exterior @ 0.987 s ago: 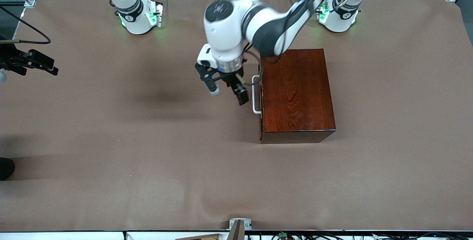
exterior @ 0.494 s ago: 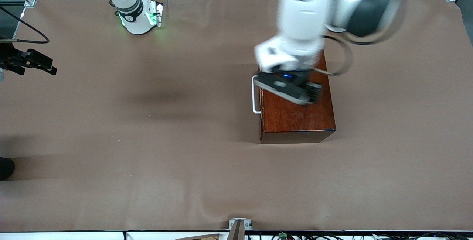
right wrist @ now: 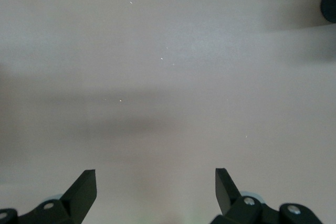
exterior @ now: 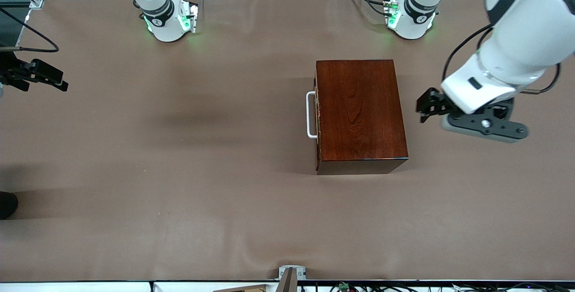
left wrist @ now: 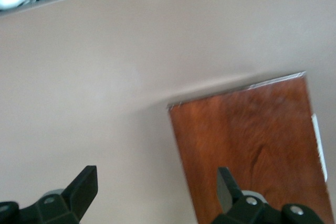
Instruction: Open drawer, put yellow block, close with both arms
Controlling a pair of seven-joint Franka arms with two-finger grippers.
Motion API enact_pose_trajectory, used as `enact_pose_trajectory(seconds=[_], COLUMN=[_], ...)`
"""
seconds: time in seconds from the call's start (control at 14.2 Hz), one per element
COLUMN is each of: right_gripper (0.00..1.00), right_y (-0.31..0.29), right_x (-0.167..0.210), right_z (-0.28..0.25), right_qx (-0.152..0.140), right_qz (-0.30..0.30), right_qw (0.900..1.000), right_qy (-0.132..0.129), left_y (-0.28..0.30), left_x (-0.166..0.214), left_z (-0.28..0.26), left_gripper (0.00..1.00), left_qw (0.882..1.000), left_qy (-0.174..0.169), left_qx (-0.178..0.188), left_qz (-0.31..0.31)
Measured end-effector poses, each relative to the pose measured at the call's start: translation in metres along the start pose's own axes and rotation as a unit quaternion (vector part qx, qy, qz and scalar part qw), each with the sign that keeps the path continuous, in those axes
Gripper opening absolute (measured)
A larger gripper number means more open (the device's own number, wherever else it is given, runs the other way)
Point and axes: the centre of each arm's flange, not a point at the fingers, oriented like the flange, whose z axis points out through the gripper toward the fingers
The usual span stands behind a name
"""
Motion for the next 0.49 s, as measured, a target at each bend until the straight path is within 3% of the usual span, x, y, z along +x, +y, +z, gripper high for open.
enact_pose_trajectory(seconds=[0.21,0.49], right_gripper=[1.00,1.00], right_y=[0.001,0.001], right_x=[0.000,0.000], right_z=[0.000,-0.001], right_qx=[0.000,0.000], right_qz=[0.001,0.001], right_qw=[1.000,1.000], right_qy=[0.000,0.001], left_y=[-0.064,-0.106], left_x=[-0.005,-0.018], left_z=[0.016,0.017], left_gripper=[1.00,1.00], left_qw=[0.998,0.995], left_qy=[-0.034,-0.027], left_qx=[-0.033,-0.039], left_qz=[-0.051,-0.086])
